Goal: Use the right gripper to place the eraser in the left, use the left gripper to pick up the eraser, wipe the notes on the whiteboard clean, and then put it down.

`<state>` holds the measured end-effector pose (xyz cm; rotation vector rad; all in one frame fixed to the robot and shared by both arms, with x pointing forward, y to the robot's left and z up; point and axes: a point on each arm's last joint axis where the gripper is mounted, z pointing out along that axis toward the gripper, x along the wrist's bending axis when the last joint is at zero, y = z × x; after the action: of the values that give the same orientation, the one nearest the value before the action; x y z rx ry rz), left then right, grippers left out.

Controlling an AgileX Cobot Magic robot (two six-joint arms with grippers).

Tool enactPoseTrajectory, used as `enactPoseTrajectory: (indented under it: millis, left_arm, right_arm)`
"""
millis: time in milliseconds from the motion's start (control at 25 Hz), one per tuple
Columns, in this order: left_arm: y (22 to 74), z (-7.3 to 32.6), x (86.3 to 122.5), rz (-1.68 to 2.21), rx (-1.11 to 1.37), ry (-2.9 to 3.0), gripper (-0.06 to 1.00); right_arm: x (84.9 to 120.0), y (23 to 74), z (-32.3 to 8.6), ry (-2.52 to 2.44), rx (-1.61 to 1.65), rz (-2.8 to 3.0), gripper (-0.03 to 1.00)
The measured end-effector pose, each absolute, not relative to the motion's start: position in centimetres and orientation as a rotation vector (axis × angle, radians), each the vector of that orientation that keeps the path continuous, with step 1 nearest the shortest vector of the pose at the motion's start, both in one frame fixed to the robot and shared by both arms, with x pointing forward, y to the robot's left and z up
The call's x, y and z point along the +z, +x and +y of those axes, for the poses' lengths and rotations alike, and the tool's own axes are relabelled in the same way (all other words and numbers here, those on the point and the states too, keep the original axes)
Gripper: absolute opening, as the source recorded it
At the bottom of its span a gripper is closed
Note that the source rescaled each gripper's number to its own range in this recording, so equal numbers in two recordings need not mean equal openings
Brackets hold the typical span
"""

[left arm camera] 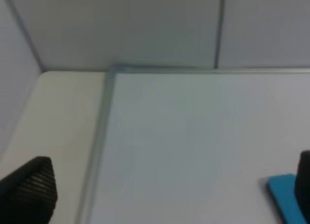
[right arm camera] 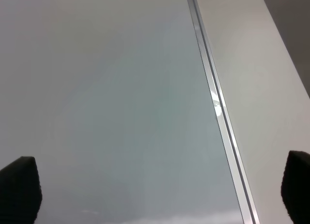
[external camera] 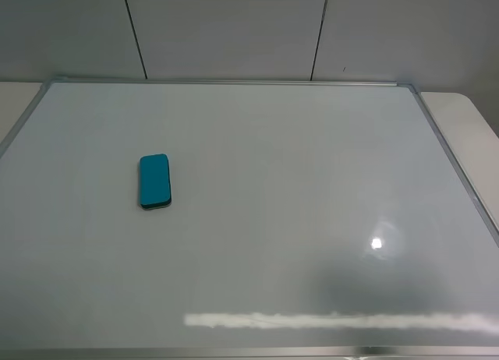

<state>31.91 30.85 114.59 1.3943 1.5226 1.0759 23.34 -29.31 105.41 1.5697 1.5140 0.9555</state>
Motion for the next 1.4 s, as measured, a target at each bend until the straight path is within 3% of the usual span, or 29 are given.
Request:
enactPoseTrajectory:
  millis: [320, 840, 1400]
  left_arm:
    - [26.8, 31.6, 113.5, 1.646, 1.167, 1.306, 1.00]
    - [23.2, 30.8, 105.6, 1.719, 1.043, 1.357, 1.00]
    - [23.2, 30.7, 105.5, 1.719, 1.034, 1.365, 1.00]
  right_arm:
    - [105.4, 23.3, -29.3, 1.570, 0.956, 1.514, 1.00]
    - [105.4, 23.3, -29.3, 1.570, 0.956, 1.514, 1.00]
    - [105.4, 23.3, -29.3, 1.570, 0.956, 1.514, 1.00]
